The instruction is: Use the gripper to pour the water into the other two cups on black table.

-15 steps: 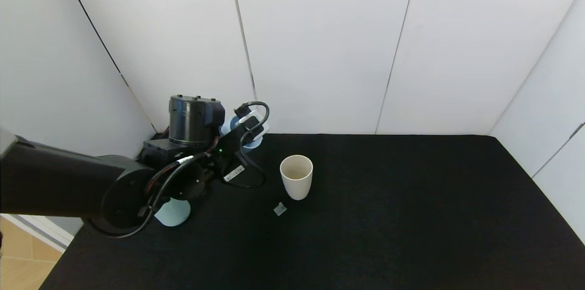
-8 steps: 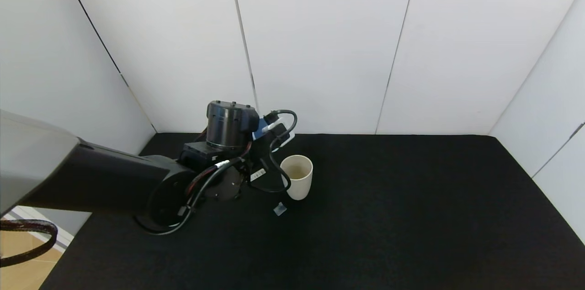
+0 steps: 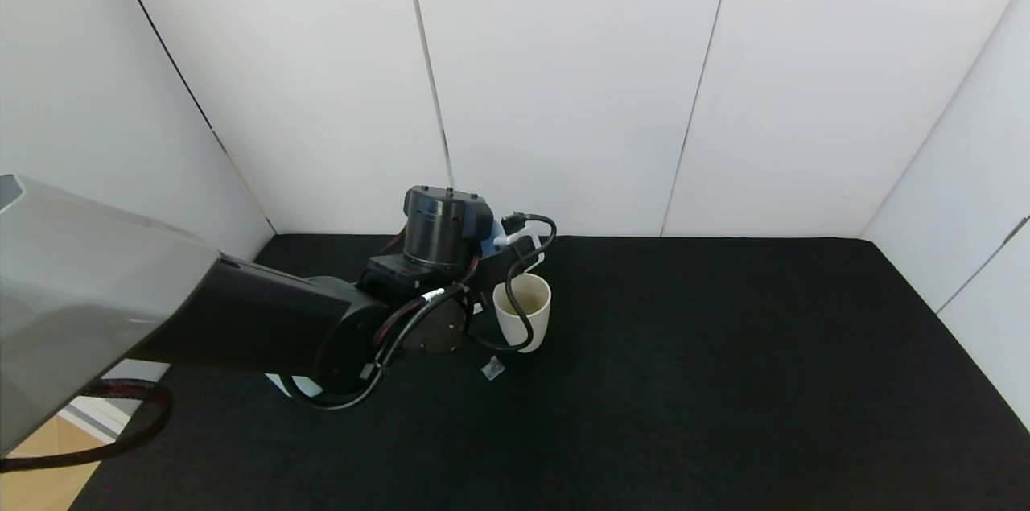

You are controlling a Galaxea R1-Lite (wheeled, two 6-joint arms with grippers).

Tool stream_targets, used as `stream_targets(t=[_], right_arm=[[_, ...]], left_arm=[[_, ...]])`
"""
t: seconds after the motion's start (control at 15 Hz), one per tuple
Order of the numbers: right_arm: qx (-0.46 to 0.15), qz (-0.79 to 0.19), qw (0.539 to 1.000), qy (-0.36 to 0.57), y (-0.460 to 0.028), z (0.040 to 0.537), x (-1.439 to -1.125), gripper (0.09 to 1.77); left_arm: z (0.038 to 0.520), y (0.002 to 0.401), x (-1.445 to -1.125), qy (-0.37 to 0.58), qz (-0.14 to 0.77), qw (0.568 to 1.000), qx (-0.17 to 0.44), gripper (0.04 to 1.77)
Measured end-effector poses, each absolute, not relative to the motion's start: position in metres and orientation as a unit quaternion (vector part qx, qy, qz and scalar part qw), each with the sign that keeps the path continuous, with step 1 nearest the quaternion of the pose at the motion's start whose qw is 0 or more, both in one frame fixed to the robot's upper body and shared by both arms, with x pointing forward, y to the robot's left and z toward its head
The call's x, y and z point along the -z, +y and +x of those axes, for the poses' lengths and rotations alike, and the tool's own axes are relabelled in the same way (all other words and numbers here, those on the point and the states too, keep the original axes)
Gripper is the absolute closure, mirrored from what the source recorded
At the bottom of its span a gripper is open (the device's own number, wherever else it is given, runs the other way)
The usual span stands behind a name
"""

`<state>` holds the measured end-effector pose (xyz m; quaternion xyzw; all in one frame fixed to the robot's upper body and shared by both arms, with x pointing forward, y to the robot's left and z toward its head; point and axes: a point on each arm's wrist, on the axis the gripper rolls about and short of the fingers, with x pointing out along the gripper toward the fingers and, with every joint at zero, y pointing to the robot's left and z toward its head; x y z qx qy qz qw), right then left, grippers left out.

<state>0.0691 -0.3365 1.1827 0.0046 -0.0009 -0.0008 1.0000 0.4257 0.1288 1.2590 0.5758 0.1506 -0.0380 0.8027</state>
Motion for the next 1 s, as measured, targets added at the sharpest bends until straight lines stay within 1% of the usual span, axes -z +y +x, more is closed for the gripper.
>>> stream_targets(t=[0.4, 0.8, 1.0], right_arm=[[0.001, 0.005, 1.0, -0.001, -0.337, 0.069, -1.183, 0.15], [0.001, 0.004, 1.0, -0.001, -0.337, 0.069, -1.183, 0.15], [0.001, 0.004, 1.0, -0.001, -0.337, 0.069, -1.183, 0.15]], left_arm=[[0.432, 0.123, -1.259, 0.148, 0.619, 0.771, 0.031, 0.64], [0.435, 0.114, -1.257, 0.144, 0.662, 0.735, 0.037, 0.64], [0.434, 0.108, -1.256, 0.146, 0.673, 0.724, 0.03, 0.64]])
